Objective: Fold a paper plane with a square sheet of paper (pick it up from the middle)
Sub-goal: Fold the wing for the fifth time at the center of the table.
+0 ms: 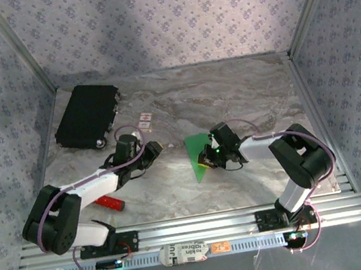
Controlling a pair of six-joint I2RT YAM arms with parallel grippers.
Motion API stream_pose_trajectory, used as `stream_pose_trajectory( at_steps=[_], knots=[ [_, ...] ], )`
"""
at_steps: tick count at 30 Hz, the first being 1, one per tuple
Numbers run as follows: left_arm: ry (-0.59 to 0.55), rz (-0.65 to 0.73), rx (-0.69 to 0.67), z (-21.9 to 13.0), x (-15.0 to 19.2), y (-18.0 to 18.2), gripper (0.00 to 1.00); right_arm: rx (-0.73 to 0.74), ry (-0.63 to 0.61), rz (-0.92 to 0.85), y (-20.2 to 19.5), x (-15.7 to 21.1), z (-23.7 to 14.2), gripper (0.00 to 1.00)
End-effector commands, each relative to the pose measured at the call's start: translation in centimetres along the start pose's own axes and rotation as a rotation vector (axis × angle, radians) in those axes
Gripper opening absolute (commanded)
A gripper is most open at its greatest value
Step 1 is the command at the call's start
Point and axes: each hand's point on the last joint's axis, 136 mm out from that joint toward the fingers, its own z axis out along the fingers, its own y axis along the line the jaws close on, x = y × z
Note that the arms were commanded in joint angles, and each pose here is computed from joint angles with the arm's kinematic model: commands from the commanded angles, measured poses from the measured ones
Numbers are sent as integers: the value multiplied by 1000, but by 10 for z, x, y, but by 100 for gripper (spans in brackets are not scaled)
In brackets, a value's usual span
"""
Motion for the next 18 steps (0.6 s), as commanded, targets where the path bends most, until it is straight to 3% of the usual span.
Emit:
stream_pose_trajectory(
  at_steps=[1, 8, 13, 18],
  knots=[
    [14, 4, 71, 5, -4, -22, 28, 47, -100, 267, -30, -1, 12, 13],
    [60, 10, 92, 14, 4, -31, 22, -118, -171, 148, 30, -16, -11, 17],
    [100, 20, 109, 20, 11, -38, 19, -71, -298, 49, 34, -34, -47, 25],
    [173, 48, 135, 35, 23, -52, 15, -12, -316, 35, 15, -46, -67, 26]
  ],
)
